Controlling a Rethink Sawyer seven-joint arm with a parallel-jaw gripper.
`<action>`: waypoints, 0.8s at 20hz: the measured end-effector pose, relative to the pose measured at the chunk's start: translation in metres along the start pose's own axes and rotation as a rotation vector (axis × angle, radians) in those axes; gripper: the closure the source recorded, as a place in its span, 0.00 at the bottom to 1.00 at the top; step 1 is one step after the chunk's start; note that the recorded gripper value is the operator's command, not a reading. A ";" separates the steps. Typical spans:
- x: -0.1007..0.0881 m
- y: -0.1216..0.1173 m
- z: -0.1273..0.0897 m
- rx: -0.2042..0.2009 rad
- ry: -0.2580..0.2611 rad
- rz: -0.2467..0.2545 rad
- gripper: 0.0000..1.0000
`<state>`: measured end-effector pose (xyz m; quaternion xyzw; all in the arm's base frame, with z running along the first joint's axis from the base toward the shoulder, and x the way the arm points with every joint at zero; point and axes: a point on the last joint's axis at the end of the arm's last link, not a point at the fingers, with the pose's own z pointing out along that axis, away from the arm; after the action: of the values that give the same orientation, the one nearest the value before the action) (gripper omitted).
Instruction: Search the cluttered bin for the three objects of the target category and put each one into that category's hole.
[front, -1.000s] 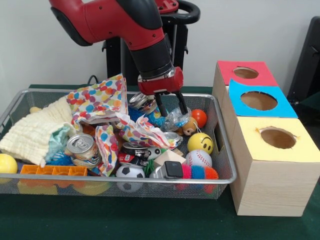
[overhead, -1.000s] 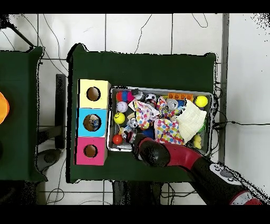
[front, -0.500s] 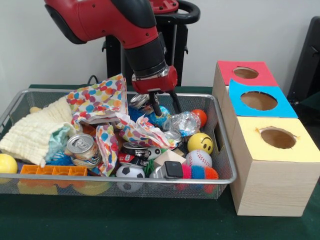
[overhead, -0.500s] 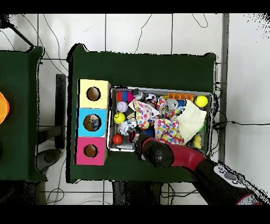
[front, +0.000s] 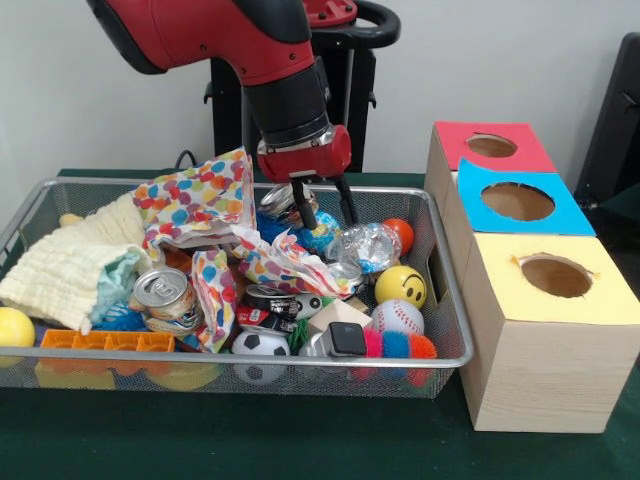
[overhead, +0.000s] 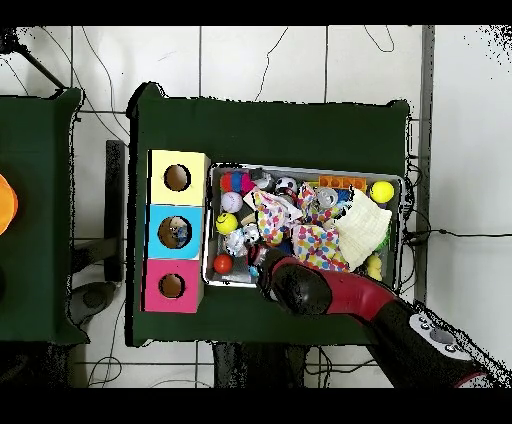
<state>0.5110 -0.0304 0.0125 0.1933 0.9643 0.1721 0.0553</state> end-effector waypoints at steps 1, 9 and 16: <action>0.000 0.001 0.000 0.001 -0.001 -0.002 0.00; 0.002 0.011 0.000 0.008 0.001 -0.026 0.00; 0.018 0.015 0.004 0.027 0.036 -0.013 0.00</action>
<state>0.5011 -0.0087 0.0131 0.1848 0.9686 0.1624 0.0364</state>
